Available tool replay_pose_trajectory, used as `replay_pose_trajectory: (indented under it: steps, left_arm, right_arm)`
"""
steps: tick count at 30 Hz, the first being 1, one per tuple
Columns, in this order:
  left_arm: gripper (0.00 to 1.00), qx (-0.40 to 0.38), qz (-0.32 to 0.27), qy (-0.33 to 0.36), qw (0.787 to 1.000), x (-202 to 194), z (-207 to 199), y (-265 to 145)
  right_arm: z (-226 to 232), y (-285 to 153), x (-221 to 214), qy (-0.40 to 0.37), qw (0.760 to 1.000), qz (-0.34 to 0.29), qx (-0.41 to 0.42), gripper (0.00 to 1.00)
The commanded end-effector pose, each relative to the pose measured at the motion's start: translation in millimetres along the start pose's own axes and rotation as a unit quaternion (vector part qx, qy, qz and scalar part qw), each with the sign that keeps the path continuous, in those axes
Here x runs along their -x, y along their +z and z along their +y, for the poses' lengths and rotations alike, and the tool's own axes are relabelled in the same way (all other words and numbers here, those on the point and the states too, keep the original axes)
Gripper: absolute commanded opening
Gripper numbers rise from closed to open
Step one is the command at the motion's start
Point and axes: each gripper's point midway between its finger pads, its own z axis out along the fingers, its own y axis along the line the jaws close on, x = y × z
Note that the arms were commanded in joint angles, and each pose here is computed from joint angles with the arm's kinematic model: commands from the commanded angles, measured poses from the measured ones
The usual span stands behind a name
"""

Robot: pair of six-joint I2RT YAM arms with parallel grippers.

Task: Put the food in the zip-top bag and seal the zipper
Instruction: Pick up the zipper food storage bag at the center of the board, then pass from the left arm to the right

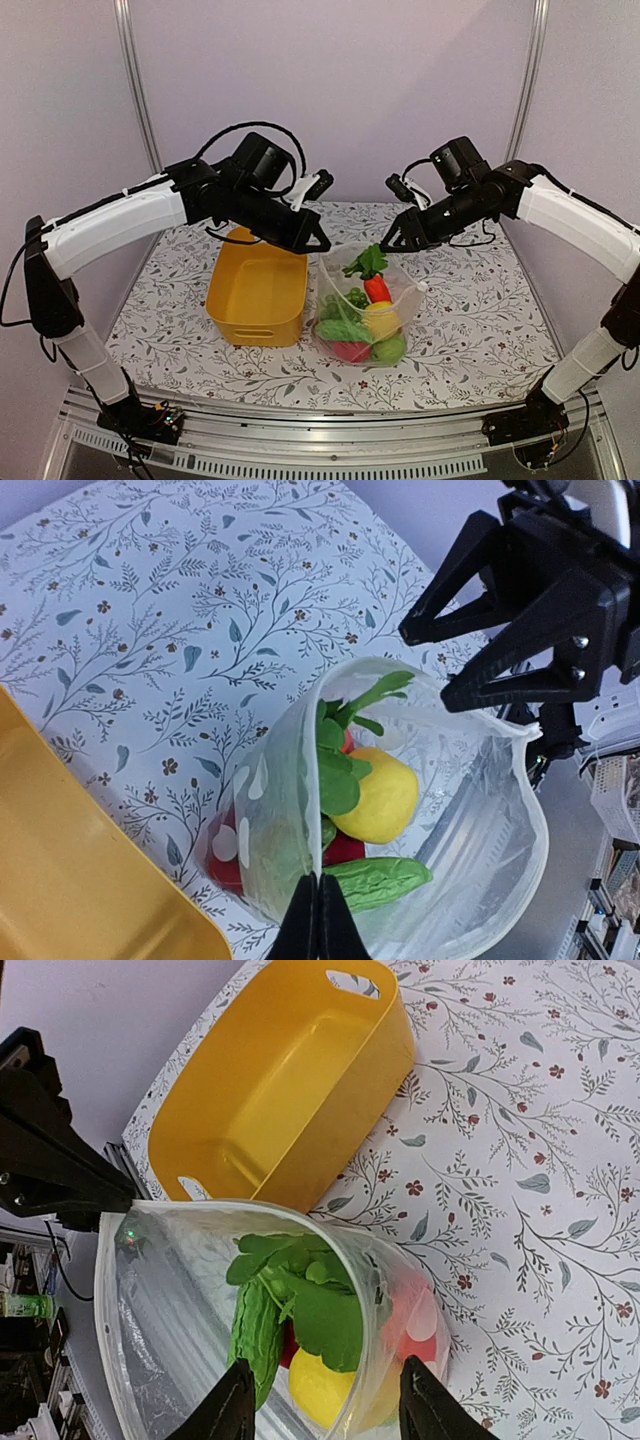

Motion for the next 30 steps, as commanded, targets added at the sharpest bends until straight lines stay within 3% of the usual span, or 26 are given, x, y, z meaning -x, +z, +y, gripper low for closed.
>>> replay_pose_trajectory:
  steps: [1, 8, 13, 15, 20, 22, 26, 30]
  left_arm:
    - [0.00, -0.001, -0.041, 0.017, 0.999, 11.8, -6.6, -11.2]
    - [0.00, 0.001, -0.038, 0.015, 0.999, 6.8, -3.1, -5.5]
    - [0.00, 0.005, -0.052, 0.016, 0.999, 9.8, -1.6, -8.8]
    - [0.00, 0.008, -0.054, 0.017, 0.998, 9.9, -0.8, -10.1]
    - [0.00, 0.008, -0.053, 0.019, 0.998, 6.4, -0.2, -10.4]
    - [0.02, 0.001, -0.048, 0.020, 0.999, 4.4, -1.8, -8.4]
    - [0.43, 0.000, -0.058, 0.046, 0.997, 14.3, -9.4, -5.7]
    - [0.59, 0.011, -0.097, 0.090, 0.991, 37.0, -11.1, 4.2]
  right_arm:
    - [-1.5, 6.4, -6.2, 0.011, 0.999, 0.043, -0.015, 0.48]
    - [4.7, 13.8, -17.2, 0.009, 0.995, 0.092, -0.024, 0.48]
    - [-16.4, 20.3, -34.7, 0.022, 0.990, 0.125, -0.069, 0.42]
    - [-21.5, 23.2, -39.2, 0.026, 0.987, 0.137, -0.079, 0.33]
    - [-25.2, 23.7, -30.5, 0.022, 0.988, 0.120, -0.092, 0.00]
    - [-21.6, 17.5, -20.3, 0.016, 0.990, 0.100, -0.093, 0.00]
    - [4.0, 1.7, -2.2, -0.021, 0.997, 0.051, -0.055, 0.00]
    - [17.1, -12.1, -6.0, -0.044, 0.998, 0.022, -0.027, 0.00]
